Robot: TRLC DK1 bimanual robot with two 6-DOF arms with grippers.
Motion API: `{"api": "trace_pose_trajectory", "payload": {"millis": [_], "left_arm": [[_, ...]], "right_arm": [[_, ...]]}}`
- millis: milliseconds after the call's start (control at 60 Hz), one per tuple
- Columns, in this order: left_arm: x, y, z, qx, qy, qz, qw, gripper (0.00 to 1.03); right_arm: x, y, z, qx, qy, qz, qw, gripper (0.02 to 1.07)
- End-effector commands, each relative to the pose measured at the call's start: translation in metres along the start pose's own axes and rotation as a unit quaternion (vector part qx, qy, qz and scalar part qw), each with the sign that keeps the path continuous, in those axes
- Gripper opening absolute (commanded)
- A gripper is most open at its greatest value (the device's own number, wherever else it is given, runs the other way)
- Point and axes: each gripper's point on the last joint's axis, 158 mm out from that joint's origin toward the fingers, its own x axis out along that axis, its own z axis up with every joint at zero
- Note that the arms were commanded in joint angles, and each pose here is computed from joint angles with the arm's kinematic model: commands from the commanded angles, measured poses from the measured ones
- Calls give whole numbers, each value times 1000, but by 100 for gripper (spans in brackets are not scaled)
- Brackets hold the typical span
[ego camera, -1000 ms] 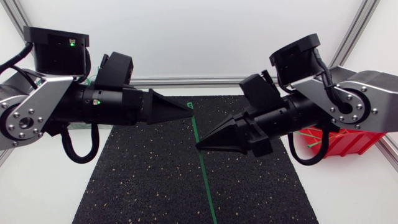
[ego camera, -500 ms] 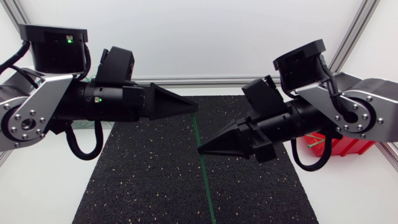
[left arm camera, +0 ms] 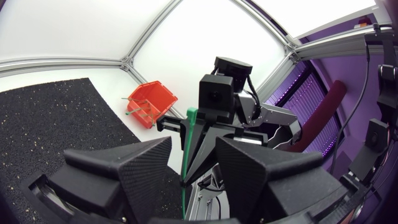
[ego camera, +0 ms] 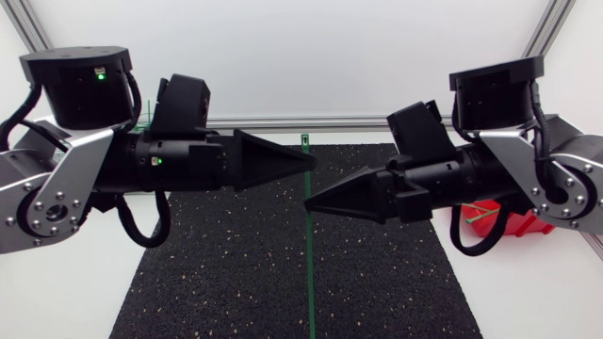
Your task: Take a green cable tie from the red box, thread the tail through the head to close it, then place it in the transparent bin on the left.
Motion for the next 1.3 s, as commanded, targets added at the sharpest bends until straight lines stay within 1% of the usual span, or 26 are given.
{"api": "trace_pose_trajectory", "payload": {"millis": [0, 400, 417, 433, 450, 517, 550, 600, 767, 817, 867, 1183, 1200, 1250, 1283], "left_arm": [[3, 2, -8, -15, 2, -2, 1000, 52], [4, 6, -5, -15, -7, -2, 1000, 50], [5, 6, -5, -16, -7, -2, 1000, 49], [5, 7, -5, -17, -6, -1, 1000, 43], [5, 7, -5, -19, -6, -2, 1000, 41], [6, 9, -4, -20, -7, -1, 1000, 37], [7, 9, -3, -21, -8, -1, 1000, 32], [7, 10, -3, -21, -9, -2, 1000, 29], [7, 10, 0, -20, -13, -1, 1000, 29], [7, 10, 0, -21, -13, 0, 1000, 23], [7, 11, 0, -21, -14, 0, 1000, 20], [5, 13, 2, -23, -17, 3, 1000, 20], [5, 13, 2, -23, -18, 4, 1000, 19], [5, 14, 2, -24, -18, 5, 1000, 11], [5, 14, 2, -24, -19, 6, 1000, 9]], "right_arm": [[-1, -2, -8, 23, 2, 2, 1000, 8], [-3, -9, -8, 51, -2, 4, 999, 8], [-3, -9, -8, 51, -2, 5, 999, 8], [-3, -9, -8, 51, -2, 6, 999, 8], [-3, -9, -9, 52, -2, 7, 999, 8], [-2, -9, -9, 55, 0, 10, 998, 8], [-2, -9, -9, 56, 1, 10, 998, 8], [-1, -10, -10, 58, 2, 11, 998, 8], [0, -10, -12, 61, 5, 14, 998, 8], [0, -10, -11, 60, 4, 14, 998, 8], [-1, -11, -11, 60, 4, 14, 998, 8], [-3, -12, -10, 59, 0, 10, 998, 8], [-3, -12, -10, 59, -1, 9, 998, 8], [-4, -12, -9, 58, -2, 9, 998, 8], [-4, -12, -9, 58, -2, 9, 998, 8]]}}
